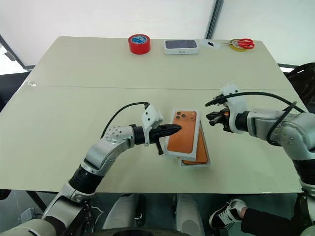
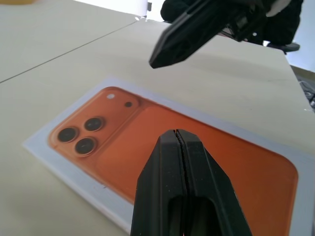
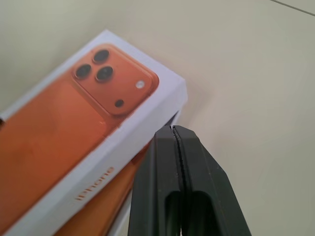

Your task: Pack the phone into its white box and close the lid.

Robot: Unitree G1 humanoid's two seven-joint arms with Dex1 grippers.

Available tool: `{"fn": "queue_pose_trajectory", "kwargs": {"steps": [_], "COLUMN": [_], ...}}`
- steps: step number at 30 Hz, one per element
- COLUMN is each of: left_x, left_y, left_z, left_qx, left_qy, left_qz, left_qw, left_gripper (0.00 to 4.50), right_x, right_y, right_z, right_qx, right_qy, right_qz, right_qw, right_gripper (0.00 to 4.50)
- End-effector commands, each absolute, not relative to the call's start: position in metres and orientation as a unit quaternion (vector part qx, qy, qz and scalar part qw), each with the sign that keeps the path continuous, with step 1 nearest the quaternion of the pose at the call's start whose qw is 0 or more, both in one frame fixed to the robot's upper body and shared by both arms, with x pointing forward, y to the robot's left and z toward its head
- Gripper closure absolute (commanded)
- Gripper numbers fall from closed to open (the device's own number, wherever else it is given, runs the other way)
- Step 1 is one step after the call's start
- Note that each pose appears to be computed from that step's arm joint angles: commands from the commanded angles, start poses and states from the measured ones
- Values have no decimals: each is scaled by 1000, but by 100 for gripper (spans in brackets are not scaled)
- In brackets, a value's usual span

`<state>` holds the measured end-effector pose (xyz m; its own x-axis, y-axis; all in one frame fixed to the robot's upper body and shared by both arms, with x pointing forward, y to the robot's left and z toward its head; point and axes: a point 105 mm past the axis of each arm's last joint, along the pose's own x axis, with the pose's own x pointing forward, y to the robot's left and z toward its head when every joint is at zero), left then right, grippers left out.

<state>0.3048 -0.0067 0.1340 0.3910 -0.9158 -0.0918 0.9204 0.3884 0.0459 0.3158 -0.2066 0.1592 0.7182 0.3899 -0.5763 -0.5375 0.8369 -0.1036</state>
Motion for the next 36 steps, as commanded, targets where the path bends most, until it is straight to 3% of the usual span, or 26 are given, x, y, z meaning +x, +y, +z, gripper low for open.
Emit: {"fn": "queue_pose_trajectory", "kwargs": {"steps": [1, 5, 10, 21, 28, 36], "left_x": [321, 333, 328, 304, 285, 282], "left_y": [15, 34, 32, -12, -22, -25], "left_z": [150, 139, 116, 118, 126, 124], "left_qx": [48, 66, 98, 96, 102, 107], "left_qy": [22, 66, 119, 108, 95, 98], "left_qz": [-501, -464, -479, -557, -600, -604], "left_qw": [864, 881, 864, 818, 788, 783], "left_gripper": [450, 450, 450, 450, 450, 450], "right_x": [315, 316, 318, 308, 290, 287], "right_y": [-204, -203, -200, -185, -186, -192], "right_z": [163, 157, 152, 148, 149, 146], "right_qx": [-189, -198, -206, -230, -245, -246], "right_qy": [261, 263, 266, 262, 275, 283], "right_qz": [262, 265, 270, 321, 355, 349], "right_qw": [909, 906, 902, 881, 859, 859], "right_gripper": [446, 446, 446, 446, 446, 446]}}
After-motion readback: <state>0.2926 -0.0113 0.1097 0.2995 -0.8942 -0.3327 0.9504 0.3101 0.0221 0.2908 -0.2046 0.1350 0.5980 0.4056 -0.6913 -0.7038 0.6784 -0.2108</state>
